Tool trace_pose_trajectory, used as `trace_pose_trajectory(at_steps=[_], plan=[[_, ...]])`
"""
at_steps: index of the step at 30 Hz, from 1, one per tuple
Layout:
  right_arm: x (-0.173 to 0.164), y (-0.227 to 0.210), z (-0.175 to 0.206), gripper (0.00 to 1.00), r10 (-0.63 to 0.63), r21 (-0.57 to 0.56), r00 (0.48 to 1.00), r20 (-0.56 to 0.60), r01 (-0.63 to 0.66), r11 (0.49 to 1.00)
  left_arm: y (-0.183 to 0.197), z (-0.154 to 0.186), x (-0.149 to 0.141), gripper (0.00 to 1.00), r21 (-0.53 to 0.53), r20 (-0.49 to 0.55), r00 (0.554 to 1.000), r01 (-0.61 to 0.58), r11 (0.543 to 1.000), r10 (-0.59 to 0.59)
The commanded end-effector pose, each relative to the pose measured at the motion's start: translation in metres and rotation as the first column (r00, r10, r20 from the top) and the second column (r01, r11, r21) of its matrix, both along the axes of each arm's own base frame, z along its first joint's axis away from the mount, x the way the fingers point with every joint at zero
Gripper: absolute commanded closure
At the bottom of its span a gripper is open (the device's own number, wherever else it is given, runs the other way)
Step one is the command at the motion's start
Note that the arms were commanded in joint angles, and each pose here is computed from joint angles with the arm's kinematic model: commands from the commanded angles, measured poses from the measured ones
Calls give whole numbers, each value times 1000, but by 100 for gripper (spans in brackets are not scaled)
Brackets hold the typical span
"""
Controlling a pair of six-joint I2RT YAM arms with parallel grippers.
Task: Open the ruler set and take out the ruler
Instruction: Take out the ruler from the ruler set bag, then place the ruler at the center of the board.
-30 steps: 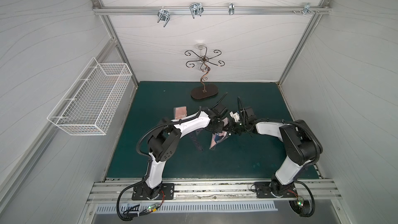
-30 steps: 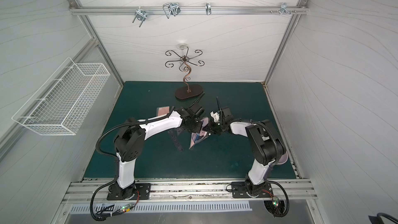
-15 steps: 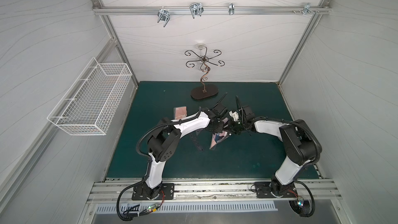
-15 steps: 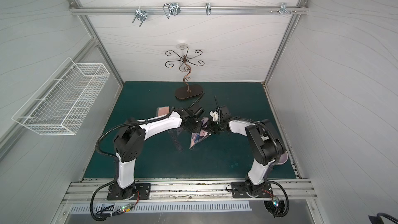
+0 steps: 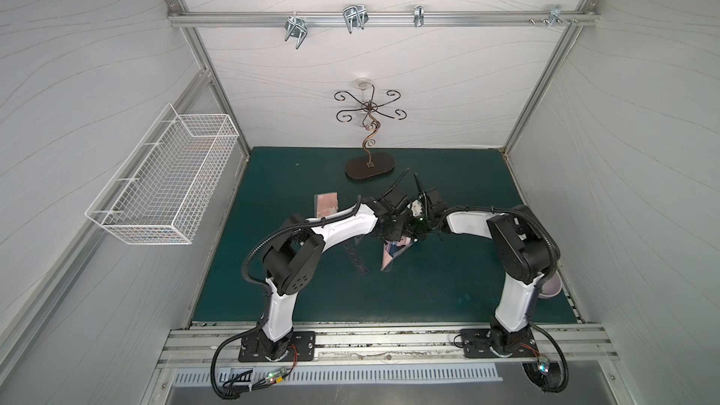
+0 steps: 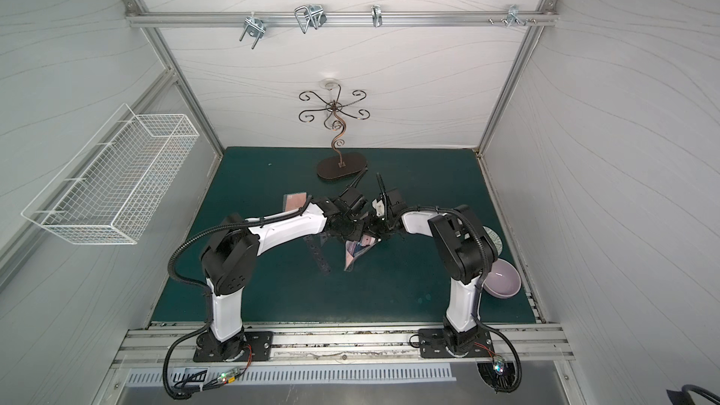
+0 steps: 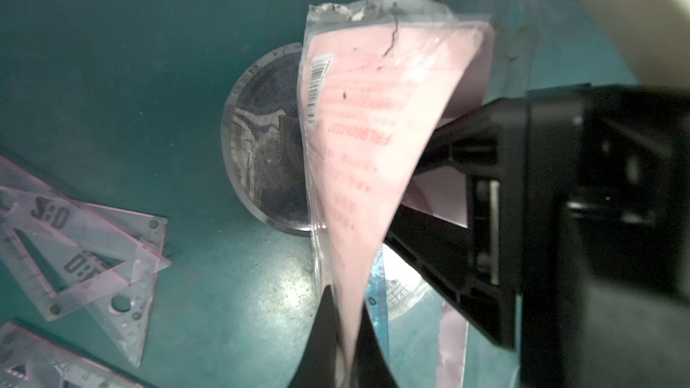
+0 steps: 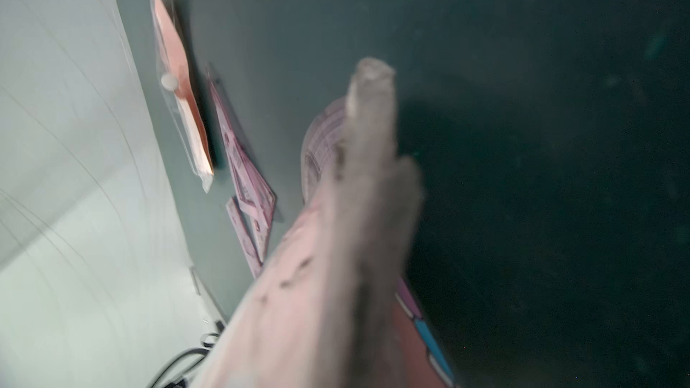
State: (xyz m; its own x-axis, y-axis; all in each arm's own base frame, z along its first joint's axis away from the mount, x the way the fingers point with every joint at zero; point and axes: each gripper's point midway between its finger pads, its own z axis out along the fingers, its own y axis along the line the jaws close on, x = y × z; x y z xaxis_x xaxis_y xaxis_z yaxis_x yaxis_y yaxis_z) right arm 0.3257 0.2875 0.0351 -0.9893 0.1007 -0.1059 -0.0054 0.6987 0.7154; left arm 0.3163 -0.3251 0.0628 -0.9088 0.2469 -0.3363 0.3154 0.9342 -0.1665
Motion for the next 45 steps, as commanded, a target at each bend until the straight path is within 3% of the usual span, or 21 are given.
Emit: trace_pose_trajectory(at_steps=[1,7,12,24,33,36,40,45], plan=[[-1,-1,-9,100,-16,-37,1000,-23,15,999,-11,21,7,100,-60,62,998,4,998,0],[-2,-3,24,100,-15,-18,1000,6,15,1000,8,8,13,100,69,74,997,-19,997,14],[-3,-13,56,100,-38,3,999,38,38,999,15,4,13,100,107,78,997,-22,994,13],[-2,-41,111,100,-57,103,986,157,41,994,21,4,15,100,107,75,997,-34,994,26],[6,-69,168,100,32,255,944,329,-122,959,30,12,22,100,40,86,994,-66,997,62],[13,-101,147,100,8,106,959,283,-40,994,32,15,23,100,14,88,994,-67,998,66],[12,-133,107,100,-1,8,970,243,-1,1000,32,19,21,100,3,89,994,-57,998,57],[15,-122,68,100,66,4,984,163,-68,998,29,25,18,100,-33,75,996,-46,998,49]])
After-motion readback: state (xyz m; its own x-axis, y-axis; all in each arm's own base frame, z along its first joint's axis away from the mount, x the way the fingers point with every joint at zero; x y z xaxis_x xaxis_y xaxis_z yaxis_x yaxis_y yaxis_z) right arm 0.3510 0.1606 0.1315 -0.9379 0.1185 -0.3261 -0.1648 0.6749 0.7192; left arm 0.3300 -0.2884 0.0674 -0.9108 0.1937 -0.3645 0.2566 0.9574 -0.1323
